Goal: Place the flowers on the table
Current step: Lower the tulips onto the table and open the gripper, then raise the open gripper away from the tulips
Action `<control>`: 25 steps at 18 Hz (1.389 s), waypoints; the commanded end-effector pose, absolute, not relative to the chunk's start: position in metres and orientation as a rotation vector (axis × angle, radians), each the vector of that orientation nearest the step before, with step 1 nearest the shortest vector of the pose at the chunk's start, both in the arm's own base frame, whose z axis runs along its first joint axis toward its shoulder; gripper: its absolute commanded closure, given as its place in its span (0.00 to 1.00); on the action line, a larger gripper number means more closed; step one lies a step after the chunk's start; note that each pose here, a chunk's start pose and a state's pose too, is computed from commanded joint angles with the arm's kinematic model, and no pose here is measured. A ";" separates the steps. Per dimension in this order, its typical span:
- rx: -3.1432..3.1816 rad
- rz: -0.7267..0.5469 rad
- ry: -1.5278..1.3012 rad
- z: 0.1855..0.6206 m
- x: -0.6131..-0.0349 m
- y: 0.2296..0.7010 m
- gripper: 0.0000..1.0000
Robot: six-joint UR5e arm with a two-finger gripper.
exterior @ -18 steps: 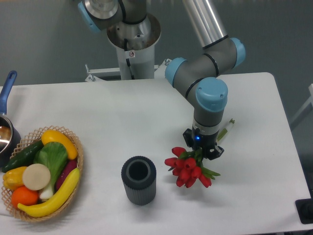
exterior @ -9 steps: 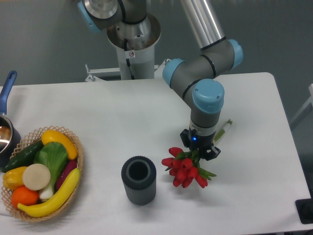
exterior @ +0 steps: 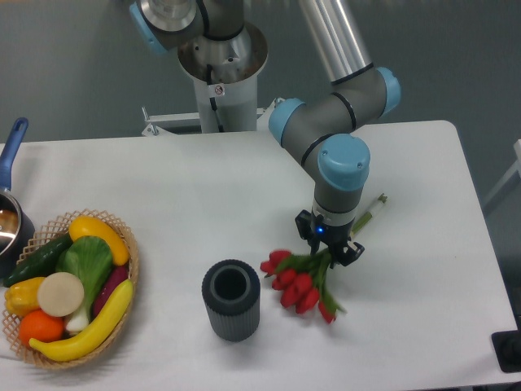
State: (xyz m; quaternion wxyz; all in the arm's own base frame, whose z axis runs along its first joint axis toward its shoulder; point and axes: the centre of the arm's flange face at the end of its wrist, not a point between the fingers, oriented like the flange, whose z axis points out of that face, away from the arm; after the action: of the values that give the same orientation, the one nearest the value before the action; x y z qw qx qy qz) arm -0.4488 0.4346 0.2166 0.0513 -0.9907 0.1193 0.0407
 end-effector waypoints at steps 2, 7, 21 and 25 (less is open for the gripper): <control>-3.018 0.117 0.345 0.214 -0.450 0.430 0.00; -2.984 0.176 0.286 0.237 -0.473 0.414 0.00; -2.944 0.236 0.450 0.265 -0.481 0.379 0.00; -2.967 0.246 0.389 0.267 -0.496 0.358 0.00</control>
State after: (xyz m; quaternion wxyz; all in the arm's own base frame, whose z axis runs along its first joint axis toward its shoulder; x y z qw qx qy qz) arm -0.4960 0.3577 0.2668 0.0695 -0.9858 0.1292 0.0818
